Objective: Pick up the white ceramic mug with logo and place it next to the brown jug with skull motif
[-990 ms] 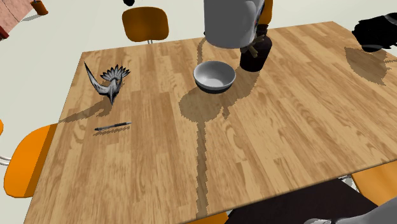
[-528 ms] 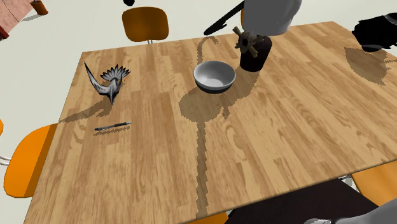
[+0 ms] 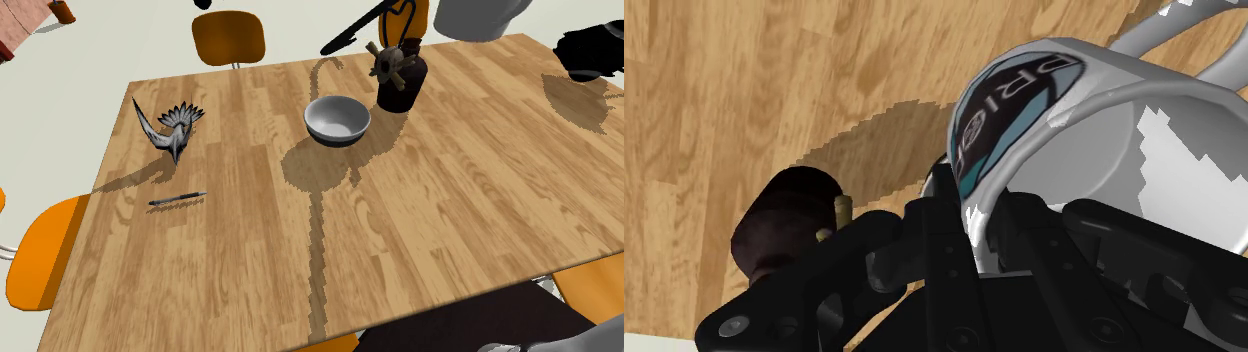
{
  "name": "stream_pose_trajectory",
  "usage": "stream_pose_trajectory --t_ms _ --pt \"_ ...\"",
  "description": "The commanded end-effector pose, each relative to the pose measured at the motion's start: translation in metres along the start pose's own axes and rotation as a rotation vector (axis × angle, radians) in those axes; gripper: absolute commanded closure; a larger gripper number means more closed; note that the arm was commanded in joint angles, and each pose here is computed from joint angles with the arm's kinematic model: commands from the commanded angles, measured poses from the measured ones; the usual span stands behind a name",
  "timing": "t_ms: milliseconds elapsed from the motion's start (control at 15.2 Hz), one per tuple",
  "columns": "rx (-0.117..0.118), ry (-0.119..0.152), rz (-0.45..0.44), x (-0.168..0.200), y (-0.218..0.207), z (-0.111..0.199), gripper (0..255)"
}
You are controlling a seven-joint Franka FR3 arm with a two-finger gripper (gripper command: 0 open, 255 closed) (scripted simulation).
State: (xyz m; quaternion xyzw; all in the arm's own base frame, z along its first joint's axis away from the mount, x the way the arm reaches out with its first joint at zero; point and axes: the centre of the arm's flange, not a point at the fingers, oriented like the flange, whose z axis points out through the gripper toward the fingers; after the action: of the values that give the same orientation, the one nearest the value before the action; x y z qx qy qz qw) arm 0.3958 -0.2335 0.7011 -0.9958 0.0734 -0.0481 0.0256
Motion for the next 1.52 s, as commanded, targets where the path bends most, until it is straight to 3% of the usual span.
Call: stream_pose_trajectory --t_ms 0,594,1452 --pt "0.000 0.000 -0.002 -0.003 0.028 -0.003 255" --pt "0.000 0.000 -0.002 -0.018 0.149 -0.012 255" --pt "0.000 0.000 -0.002 -0.024 0.153 0.056 255"
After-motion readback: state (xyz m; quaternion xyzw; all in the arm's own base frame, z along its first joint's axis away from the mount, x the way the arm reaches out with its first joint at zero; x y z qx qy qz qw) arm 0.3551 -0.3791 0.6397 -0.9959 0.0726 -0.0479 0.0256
